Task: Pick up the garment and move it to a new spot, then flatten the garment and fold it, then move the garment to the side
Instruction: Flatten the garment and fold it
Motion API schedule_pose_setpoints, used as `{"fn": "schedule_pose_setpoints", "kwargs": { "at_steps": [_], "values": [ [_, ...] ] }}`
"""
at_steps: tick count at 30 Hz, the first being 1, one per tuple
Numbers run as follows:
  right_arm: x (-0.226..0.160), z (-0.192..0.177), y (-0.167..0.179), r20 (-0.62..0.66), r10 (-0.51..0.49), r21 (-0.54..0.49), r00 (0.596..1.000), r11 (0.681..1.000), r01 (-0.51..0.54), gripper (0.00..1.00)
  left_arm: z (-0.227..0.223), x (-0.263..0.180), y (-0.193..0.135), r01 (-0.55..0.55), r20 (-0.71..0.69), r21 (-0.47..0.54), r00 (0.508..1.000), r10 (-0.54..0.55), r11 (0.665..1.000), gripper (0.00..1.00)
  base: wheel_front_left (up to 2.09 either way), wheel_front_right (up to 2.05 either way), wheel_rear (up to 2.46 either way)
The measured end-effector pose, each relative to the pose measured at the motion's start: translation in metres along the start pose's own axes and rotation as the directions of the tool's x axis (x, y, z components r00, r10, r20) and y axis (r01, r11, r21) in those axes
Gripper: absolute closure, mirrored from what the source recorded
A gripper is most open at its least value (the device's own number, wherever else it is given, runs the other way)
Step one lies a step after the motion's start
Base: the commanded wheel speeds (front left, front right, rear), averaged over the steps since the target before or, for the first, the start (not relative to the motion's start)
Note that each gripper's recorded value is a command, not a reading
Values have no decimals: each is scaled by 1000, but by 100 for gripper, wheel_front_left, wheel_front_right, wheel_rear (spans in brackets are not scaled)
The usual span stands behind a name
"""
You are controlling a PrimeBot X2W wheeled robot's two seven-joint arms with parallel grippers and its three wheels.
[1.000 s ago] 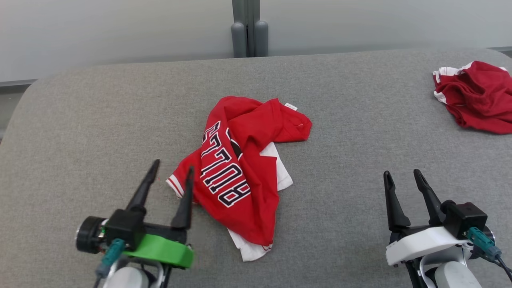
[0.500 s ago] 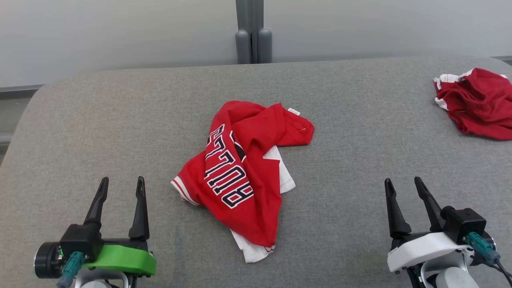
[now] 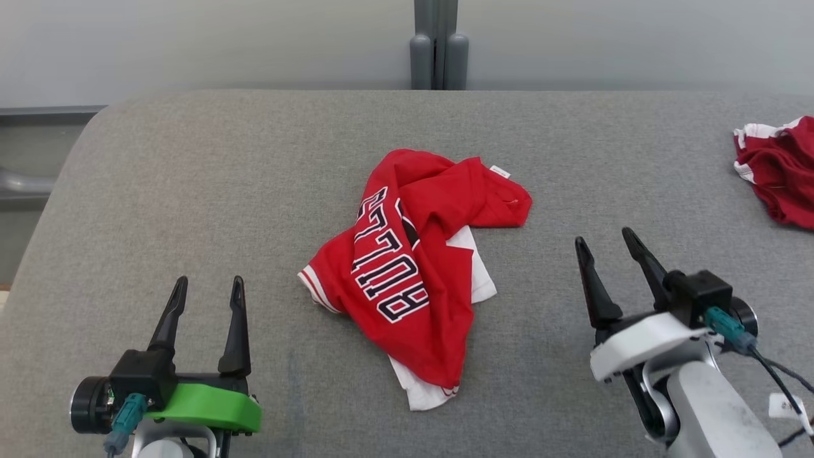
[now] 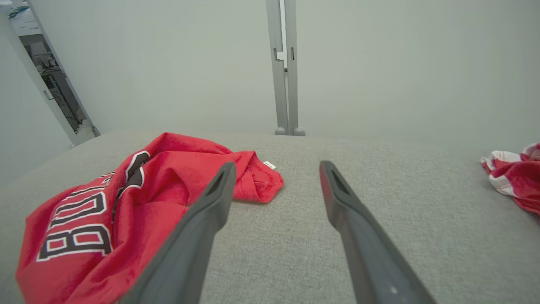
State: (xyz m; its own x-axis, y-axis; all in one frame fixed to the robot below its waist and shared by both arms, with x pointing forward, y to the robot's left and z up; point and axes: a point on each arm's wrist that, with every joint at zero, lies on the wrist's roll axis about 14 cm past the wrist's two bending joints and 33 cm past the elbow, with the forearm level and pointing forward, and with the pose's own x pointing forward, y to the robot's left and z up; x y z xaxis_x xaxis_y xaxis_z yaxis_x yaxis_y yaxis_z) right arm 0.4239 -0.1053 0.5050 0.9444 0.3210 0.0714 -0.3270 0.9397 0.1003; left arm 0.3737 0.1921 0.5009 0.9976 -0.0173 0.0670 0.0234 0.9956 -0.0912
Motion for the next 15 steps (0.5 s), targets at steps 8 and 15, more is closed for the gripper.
{"fn": "schedule_pose_setpoints", "kwargs": {
  "at_steps": [8,15],
  "values": [
    [62,-10,25,-52,135,-64,989,988,-138,0,-6,5,6,-19,-19,-4,1000,19,1000,0,0,0,0],
    [105,-46,40,-183,188,-77,965,976,-205,0,-14,8,10,-43,-43,-38,998,41,998,0,0,0,0]
  ]
}}
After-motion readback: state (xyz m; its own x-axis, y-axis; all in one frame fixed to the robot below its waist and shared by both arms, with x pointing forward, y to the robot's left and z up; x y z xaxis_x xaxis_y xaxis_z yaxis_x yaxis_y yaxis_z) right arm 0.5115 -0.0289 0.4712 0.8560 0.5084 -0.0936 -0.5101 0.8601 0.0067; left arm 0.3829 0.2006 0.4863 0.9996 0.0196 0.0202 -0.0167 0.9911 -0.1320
